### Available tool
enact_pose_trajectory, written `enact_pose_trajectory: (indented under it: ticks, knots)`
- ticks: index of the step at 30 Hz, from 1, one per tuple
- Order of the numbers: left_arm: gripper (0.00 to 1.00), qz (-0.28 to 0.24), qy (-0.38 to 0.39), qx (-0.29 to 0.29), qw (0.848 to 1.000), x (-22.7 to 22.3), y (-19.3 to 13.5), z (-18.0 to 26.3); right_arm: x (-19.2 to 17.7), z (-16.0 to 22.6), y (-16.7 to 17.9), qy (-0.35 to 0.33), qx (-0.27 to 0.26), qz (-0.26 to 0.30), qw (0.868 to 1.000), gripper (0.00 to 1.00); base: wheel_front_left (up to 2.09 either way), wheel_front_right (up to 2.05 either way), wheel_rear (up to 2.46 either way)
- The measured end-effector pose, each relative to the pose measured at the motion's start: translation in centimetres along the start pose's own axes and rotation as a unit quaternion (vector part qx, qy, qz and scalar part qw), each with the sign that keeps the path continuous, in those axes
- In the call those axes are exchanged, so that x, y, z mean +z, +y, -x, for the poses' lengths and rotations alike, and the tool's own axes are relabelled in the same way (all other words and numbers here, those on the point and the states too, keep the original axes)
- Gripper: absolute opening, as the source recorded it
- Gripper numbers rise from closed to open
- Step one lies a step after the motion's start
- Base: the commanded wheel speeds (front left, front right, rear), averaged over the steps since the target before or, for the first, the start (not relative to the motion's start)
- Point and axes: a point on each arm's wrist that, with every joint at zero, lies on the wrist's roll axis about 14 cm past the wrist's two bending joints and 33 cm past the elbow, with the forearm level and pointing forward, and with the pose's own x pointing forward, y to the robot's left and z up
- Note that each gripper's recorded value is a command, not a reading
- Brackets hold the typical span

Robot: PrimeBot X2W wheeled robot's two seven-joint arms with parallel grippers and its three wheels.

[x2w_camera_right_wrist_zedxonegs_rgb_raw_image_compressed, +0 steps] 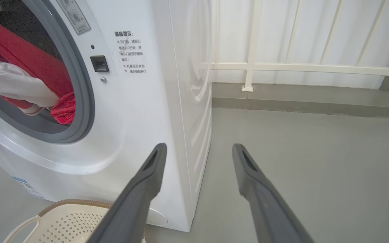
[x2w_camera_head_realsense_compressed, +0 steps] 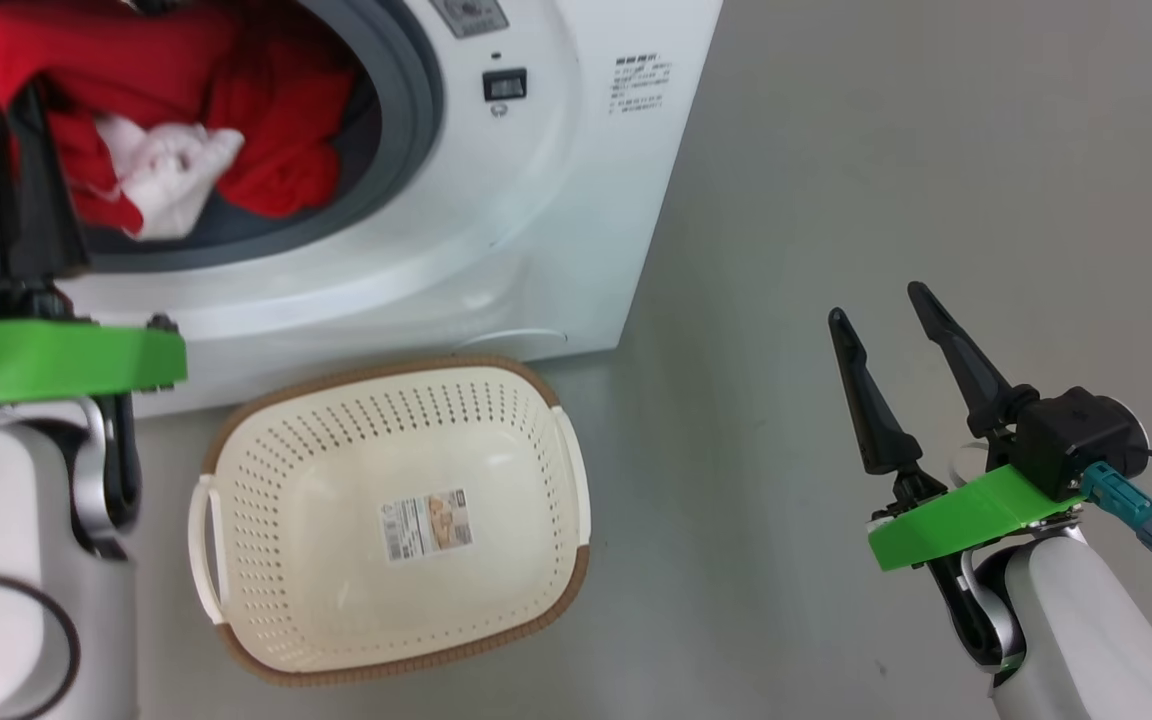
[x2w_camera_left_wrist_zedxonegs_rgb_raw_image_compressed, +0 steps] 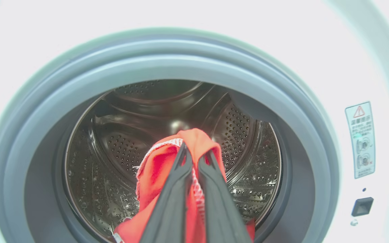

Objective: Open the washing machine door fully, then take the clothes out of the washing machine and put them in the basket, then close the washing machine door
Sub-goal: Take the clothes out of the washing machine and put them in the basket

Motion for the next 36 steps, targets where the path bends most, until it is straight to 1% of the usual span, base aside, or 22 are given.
enact_pose_trajectory:
  ticks: [4,11,16,22,27,32,36]
  knots:
    - [0.0,0.001,-0.015,-0.001,1.0,1.8,-0.2,1.4,1.4,0.4,0.3,-0.017,0.003,0.001,1.0,1.0,0.0,0.0,0.0]
    - [0.0,0.005,-0.052,-0.008,0.999,5.5,-0.9,4.0,1.8,2.4,0.7,-0.017,0.001,-0.002,1.0,1.0,0.0,0.0,0.0]
    - [0.0,0.005,-0.073,-0.016,0.997,7.7,-1.5,5.7,3.2,2.9,1.1,-0.035,0.006,-0.002,0.999,1.0,0.0,0.0,0.0]
    - [0.0,0.015,-0.088,-0.023,0.996,9.8,-2.2,7.6,3.1,4.4,1.3,-0.034,0.004,-0.005,0.999,1.0,0.0,0.0,0.0]
    - [0.0,0.031,-0.044,-0.025,0.998,7.5,-2.6,9.3,3.3,4.7,1.5,-0.036,0.006,-0.005,0.999,1.0,0.0,0.0,0.0]
    - [0.0,0.054,0.038,-0.043,0.997,2.1,-3.8,10.4,2.7,4.4,1.7,-0.028,0.01,-0.006,1.0,1.0,0.0,0.0,0.0]
    - [0.0,0.062,0.109,-0.047,0.991,-2.7,-4.3,11.7,1.9,4.2,1.8,-0.017,0.011,-0.007,1.0,1.0,0.0,0.0,0.0]
